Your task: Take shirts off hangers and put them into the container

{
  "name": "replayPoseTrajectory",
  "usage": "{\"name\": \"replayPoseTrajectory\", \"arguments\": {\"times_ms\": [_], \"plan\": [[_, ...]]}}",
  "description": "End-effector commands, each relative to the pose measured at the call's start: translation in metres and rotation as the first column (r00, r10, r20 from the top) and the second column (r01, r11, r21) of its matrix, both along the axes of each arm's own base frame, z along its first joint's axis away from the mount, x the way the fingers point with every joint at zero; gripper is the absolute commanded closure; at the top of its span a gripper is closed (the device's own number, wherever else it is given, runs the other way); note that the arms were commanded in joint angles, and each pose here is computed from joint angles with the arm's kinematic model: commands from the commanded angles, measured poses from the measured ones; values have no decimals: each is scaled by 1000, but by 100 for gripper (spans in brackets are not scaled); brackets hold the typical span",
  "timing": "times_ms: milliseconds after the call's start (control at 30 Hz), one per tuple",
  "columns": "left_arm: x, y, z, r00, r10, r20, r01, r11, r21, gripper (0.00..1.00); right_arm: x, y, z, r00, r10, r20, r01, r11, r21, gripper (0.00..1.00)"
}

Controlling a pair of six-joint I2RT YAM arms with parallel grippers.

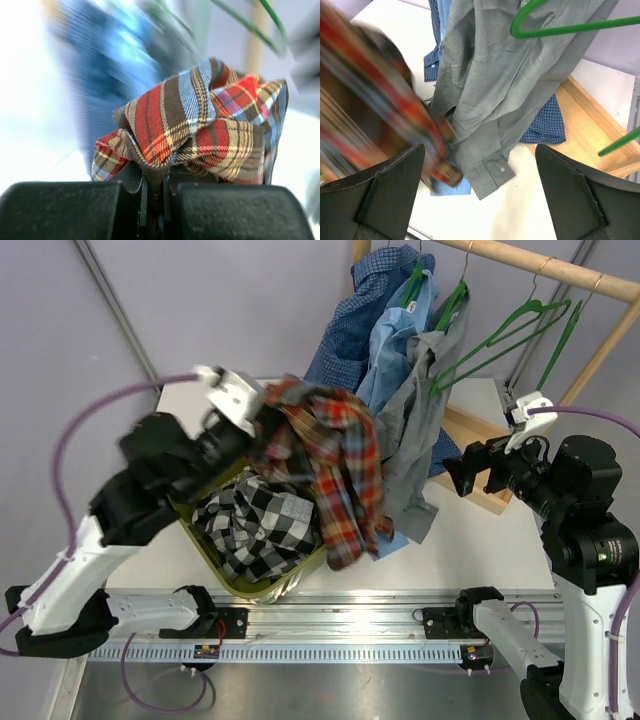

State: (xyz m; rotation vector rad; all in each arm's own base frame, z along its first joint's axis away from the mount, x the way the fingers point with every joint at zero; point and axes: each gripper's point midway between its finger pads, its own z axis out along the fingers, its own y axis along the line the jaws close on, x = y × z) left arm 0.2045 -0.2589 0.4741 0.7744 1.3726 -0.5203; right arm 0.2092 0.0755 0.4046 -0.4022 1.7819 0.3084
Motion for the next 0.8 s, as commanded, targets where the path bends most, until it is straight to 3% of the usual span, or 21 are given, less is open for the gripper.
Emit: {"name": "replayPoseTrajectory", "arguments": {"times_ms": [0,167,200,400,767], "plan": [[-4,73,123,974,193,117,-153,945,-289,100,11,-2,17,998,-29,49,28,999,26,1],[-13,120,198,922,329,205,-233,893,-385,100,14,0,15,999,-22,44,20,999,33,1],[-18,142,216,901,381,209,-262,860,-438,100,14,0,15,999,-22,45,20,999,33,1],[-32,196,243,815,524,246,-346,782,-519,100,16,0,11,999,-23,38,22,999,31,1],[-71,237,267,825,504,255,-247,729,-638,100,23,3,-1,1000,-10,18,9,1000,28,0]]}}
